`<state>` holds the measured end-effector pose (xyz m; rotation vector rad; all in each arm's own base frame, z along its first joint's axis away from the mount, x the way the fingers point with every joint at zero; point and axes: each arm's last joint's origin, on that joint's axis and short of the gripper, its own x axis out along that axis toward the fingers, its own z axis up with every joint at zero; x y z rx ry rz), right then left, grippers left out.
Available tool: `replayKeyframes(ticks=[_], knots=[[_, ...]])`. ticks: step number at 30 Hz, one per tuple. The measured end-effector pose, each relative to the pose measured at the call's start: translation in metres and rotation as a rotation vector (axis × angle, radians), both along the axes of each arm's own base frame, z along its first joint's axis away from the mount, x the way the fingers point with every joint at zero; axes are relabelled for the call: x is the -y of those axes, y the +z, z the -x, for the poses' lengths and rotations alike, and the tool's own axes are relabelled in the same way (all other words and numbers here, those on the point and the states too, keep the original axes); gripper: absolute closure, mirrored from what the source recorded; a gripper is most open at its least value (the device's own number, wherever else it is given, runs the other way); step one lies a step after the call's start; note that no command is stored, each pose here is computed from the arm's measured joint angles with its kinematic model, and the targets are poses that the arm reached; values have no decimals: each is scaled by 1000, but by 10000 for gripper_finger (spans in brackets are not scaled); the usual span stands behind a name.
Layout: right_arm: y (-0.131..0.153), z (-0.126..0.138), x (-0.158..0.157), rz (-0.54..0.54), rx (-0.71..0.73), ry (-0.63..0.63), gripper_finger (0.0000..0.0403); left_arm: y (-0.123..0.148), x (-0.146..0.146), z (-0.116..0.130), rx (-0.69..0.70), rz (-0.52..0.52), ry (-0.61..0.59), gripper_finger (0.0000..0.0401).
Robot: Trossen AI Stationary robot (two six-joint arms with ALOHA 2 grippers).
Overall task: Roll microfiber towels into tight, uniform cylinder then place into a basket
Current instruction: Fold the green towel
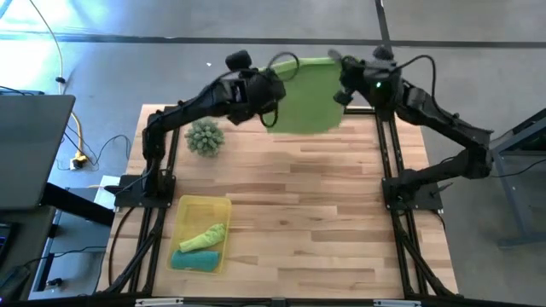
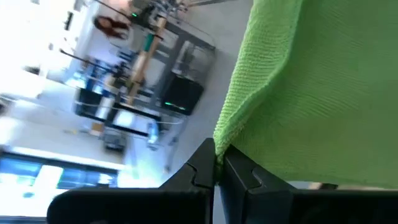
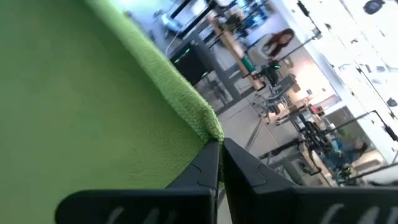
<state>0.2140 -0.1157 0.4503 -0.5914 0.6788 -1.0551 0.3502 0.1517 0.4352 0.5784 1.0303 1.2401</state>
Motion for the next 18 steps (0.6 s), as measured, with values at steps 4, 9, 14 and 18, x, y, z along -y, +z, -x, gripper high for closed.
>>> replayKeyframes(ticks=[4,9,14,18], knots=[[0,5,9,-19,35,-28,402,2,-9,4,115,80,-34,401],[-26,11,2,-310,-18,70,402,-6,1,2,188,303,-170,401],[-69,8,-13,-556,-84,138,402,-27,32,-14,184,573,-293,401],[-113,11,-31,-642,-136,143,402,-51,66,-31,74,655,-302,401]])
